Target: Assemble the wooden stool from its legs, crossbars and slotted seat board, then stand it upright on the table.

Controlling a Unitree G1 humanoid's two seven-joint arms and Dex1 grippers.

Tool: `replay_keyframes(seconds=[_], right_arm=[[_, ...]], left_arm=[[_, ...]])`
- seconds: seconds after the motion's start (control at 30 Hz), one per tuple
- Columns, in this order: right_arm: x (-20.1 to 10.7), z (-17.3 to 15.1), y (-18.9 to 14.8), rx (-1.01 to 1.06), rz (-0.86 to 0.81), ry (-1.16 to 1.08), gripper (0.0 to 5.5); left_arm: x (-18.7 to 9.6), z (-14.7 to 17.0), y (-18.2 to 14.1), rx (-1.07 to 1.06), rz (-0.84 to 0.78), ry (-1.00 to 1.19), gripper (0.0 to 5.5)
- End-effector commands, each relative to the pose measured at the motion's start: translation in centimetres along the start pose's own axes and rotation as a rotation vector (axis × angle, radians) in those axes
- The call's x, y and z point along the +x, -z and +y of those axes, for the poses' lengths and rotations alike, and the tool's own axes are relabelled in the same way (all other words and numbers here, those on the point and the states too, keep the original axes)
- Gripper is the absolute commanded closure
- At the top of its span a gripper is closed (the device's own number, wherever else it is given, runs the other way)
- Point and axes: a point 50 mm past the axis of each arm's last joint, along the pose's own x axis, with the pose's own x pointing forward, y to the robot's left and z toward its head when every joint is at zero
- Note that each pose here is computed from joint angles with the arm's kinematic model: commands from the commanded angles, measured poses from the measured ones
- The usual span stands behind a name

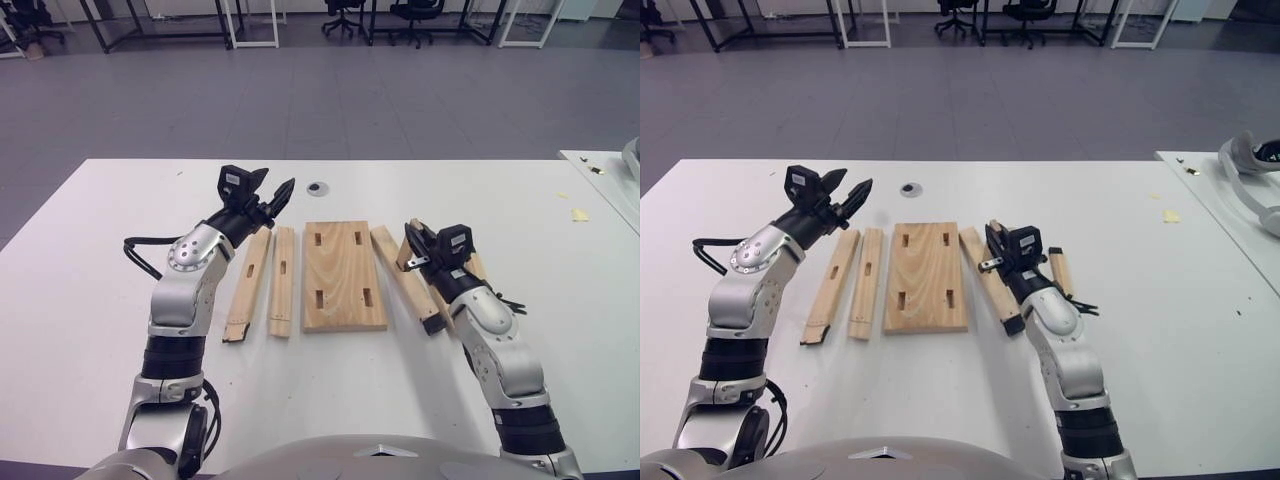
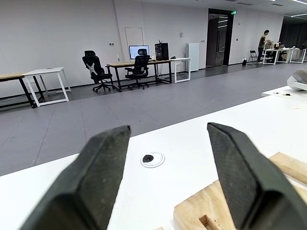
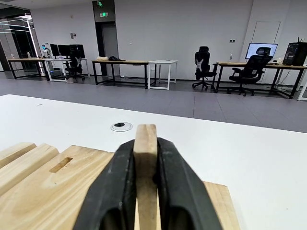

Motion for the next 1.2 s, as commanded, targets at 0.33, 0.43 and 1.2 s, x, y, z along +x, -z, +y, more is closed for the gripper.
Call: replay_keyframes(seconds=[0.33, 0.43, 1.2], right_arm=[[-6.9, -0.7, 11.9, 0.069, 0.576, 0.051, 5.08], [-5.9, -0.9, 10.7, 0.071, 0.48, 0.054, 5.08], [-3.2, -2.1, 4.1, 0.056, 0.259, 0.01, 2.78]], left_arm=[[0.0, 0.0, 0.0, 0.01, 0.011, -0.014, 2.56], [0.1, 0.0, 0.0, 0.011, 0.009, -0.014, 2.56], [0.1, 0.0, 0.0, 0.01, -0.005, -0.035, 2.56]])
